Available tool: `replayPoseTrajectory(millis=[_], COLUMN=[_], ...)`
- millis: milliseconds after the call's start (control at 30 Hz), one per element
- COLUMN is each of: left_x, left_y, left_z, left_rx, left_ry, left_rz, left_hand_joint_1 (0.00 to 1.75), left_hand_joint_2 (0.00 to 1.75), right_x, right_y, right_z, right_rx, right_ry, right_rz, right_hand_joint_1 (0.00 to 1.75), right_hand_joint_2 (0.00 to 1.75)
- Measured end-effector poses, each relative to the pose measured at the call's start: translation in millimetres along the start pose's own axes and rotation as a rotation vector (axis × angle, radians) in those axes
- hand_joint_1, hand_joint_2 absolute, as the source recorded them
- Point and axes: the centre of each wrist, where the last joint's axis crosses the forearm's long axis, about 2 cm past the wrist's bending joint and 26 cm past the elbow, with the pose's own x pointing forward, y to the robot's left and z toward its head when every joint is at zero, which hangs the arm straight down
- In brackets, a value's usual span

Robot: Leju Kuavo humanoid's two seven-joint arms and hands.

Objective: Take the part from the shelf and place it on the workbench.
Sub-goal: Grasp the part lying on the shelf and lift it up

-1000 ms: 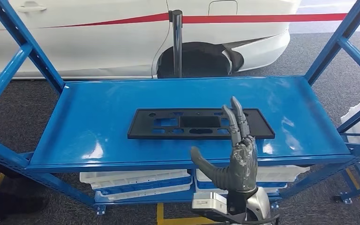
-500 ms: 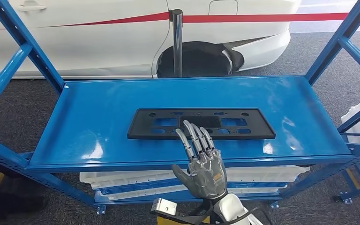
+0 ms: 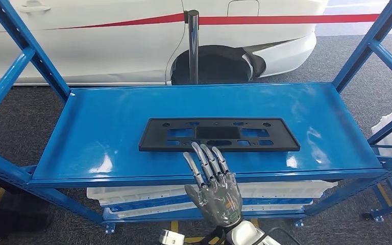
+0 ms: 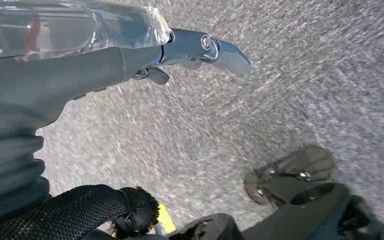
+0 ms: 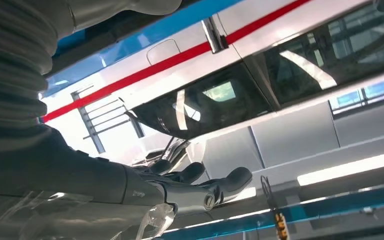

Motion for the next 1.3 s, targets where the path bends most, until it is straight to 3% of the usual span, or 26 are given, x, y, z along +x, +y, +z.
replayPoseTrajectory(millis=[33,167,333,467,633,767,900,1033,1300], left_x=[-1,-6,-10,-14,-15,-16,-18,-20,-17], left_y=[0,-2,-2,-3,-5,-7,-9,-11,-7], left_z=[0,1,1,2,3,3,4,5,4], left_rx=[-0.006,-0.08,-0.021,0.001,-0.021,-0.03,-0.029,-0.019,0.06], left_ry=[-0.024,-0.182,-0.253,-0.274,-0.265,-0.231,-0.215,-0.24,-0.265], left_rz=[0.028,0.229,0.279,0.314,0.309,0.307,0.299,0.29,0.255], left_hand_joint_1=[0.0,0.0,0.0,0.0,0.0,0.0,0.0,0.0,0.0], left_hand_joint_2=[1.75,1.75,1.75,0.0,0.0,0.0,0.0,1.75,1.75], right_x=[0,0,3,4,5,5,2,-1,-3], right_y=[-1,-10,-26,-34,-36,-36,-36,-34,-31], right_z=[0,-1,-6,-8,-7,-7,-6,-5,-2], right_rx=[-0.017,-0.047,-0.084,-0.108,-0.118,-0.126,-0.125,-0.116,-0.093], right_ry=[0.014,0.066,0.065,0.056,0.015,0.003,0.016,0.033,0.047], right_rz=[-0.033,-0.199,-0.318,-0.344,-0.258,-0.189,-0.154,-0.14,-0.132], right_hand_joint_1=[0.17,0.0,0.0,0.0,0.0,0.0,0.0,0.0,0.0], right_hand_joint_2=[1.75,0.0,0.0,0.0,0.0,1.75,1.75,1.75,1.75])
